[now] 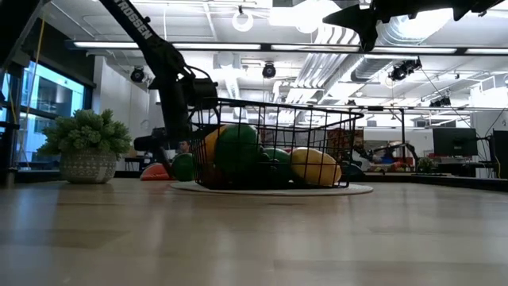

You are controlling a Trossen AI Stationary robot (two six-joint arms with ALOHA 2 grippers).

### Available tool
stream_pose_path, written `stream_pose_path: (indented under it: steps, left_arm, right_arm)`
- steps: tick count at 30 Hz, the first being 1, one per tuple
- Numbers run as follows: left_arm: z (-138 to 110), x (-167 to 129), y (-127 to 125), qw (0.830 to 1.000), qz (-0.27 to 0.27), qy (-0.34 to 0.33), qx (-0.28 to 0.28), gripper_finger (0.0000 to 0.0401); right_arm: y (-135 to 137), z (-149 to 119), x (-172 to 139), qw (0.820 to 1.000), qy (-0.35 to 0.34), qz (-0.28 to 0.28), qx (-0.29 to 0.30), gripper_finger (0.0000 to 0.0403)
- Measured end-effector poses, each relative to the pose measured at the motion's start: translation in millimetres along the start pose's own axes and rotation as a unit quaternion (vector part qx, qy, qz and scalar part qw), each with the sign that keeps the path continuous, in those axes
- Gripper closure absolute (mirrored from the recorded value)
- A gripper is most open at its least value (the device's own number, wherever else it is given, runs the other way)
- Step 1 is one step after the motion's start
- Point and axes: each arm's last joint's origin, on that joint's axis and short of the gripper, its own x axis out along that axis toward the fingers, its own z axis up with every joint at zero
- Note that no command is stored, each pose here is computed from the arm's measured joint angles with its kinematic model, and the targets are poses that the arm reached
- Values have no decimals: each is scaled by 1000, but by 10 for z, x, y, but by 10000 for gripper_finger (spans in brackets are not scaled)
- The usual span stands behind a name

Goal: Build produce basket
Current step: Put the green lime into the black wire basket

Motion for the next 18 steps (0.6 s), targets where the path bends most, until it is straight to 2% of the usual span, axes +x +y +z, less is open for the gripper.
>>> stream_pose_path:
  steps: [4, 9, 12, 15, 18]
  left_arm:
    - [20, -1, -1, 1000, -3, -6, 8, 115]
    - [29, -7, -10, 1000, -9, -9, 25, 119]
    - [69, -76, -20, 999, -30, -17, 43, 119]
    - [182, -261, -29, 996, -57, -39, 62, 119]
    - [327, -613, -55, 988, -95, -89, 88, 120]
  right_arm:
    - [0, 0, 0, 1000, 0, 0, 0, 206]
    - [0, 0, 0, 1000, 0, 0, 0, 206]
    - [0, 0, 0, 1000, 0, 0, 0, 206]
    - [0, 0, 0, 1000, 0, 0, 0, 206]
    - [0, 0, 0, 1000, 0, 0, 0, 206]
